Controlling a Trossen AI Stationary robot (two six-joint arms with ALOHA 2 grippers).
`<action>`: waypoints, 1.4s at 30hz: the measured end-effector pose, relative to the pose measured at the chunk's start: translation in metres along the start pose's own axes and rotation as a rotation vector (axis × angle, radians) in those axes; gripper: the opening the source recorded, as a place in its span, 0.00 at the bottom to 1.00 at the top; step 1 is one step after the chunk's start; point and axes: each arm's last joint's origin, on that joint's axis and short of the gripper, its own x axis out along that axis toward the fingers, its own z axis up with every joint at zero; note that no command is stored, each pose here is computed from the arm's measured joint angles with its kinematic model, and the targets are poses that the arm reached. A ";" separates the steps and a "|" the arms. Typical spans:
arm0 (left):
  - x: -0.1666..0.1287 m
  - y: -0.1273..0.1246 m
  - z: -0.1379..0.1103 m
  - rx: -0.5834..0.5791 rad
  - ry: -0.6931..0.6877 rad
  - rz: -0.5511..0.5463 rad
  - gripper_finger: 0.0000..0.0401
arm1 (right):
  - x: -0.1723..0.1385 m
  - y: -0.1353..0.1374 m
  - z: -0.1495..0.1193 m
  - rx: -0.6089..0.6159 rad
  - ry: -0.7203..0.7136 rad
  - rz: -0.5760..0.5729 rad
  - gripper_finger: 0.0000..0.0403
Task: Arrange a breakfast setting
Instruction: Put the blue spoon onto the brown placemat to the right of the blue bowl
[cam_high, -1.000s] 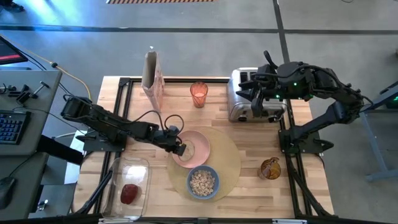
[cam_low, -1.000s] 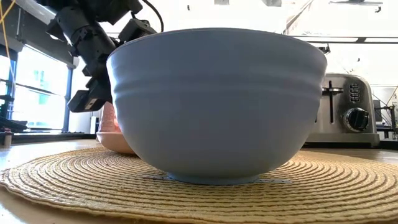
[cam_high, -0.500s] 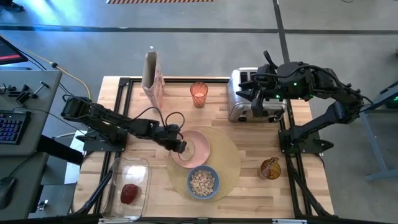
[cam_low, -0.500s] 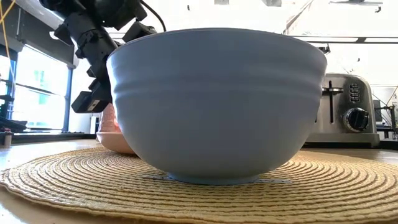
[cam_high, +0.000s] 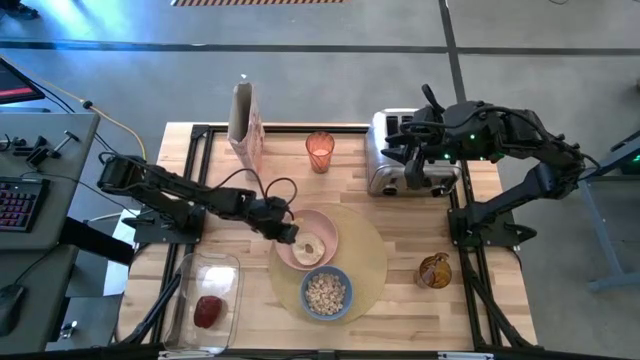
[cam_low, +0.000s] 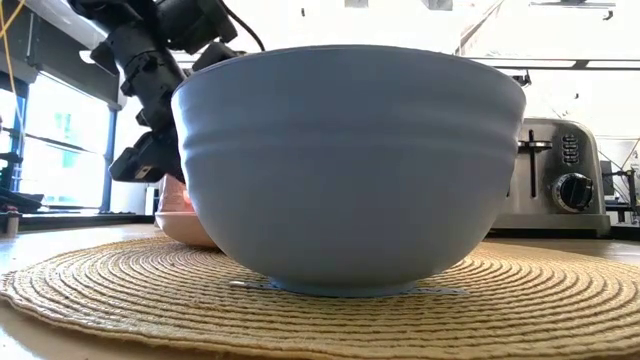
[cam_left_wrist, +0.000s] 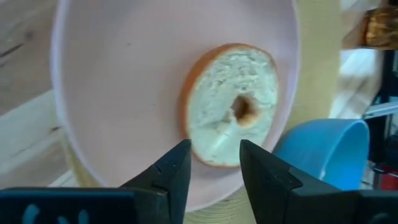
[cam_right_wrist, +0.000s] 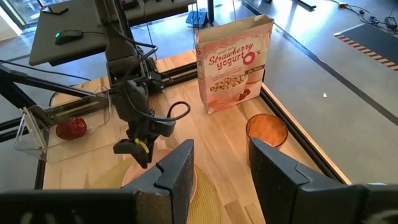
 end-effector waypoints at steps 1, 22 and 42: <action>0.000 0.001 0.000 0.003 0.005 0.005 0.32 | 0.000 0.000 0.000 0.000 0.000 0.000 0.34; -0.072 -0.039 -0.002 0.248 -0.226 -0.394 0.32 | -0.005 0.001 -0.023 0.141 0.231 -0.010 0.35; -0.102 -0.040 0.003 0.475 -0.403 -0.431 0.32 | -0.008 0.042 -0.084 0.342 0.599 -0.047 0.45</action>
